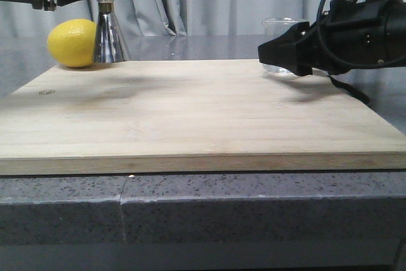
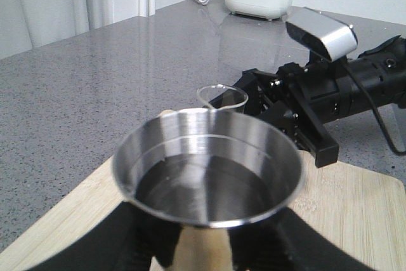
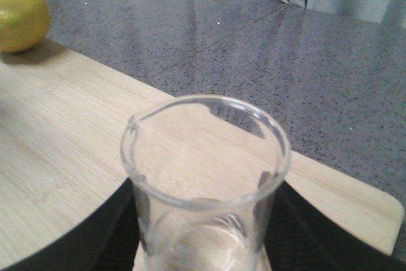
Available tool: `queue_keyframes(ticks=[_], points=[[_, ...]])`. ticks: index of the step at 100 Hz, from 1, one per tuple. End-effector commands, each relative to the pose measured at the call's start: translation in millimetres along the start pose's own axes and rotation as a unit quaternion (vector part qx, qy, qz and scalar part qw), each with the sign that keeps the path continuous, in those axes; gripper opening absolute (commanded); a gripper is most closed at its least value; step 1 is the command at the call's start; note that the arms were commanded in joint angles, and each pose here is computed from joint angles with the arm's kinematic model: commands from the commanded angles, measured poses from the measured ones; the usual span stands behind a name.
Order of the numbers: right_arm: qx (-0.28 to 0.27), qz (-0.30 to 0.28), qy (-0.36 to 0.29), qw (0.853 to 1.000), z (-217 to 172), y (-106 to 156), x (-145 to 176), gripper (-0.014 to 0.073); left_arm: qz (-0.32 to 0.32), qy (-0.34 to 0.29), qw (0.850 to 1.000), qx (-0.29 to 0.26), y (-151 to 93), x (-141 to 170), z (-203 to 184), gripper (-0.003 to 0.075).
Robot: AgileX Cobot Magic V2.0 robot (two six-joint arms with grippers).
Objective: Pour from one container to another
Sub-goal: 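Lower the beaker onto the board with the right gripper and release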
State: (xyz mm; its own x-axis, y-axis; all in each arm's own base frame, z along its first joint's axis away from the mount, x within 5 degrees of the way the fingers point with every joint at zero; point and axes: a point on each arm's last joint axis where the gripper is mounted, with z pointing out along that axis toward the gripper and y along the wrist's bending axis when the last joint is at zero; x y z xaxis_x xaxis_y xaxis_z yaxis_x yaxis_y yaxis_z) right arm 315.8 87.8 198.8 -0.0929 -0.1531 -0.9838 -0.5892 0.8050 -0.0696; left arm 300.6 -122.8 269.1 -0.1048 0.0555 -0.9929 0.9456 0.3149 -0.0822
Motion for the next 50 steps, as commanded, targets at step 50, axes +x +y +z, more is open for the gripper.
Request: queue_keyframes(ticks=[50], points=[[0.019,-0.004,-0.05,0.999,0.3,-8.0,-19.5,0.038,0.012,-0.078,0.997,0.02,-9.2,-32.2,-2.0,0.0239]])
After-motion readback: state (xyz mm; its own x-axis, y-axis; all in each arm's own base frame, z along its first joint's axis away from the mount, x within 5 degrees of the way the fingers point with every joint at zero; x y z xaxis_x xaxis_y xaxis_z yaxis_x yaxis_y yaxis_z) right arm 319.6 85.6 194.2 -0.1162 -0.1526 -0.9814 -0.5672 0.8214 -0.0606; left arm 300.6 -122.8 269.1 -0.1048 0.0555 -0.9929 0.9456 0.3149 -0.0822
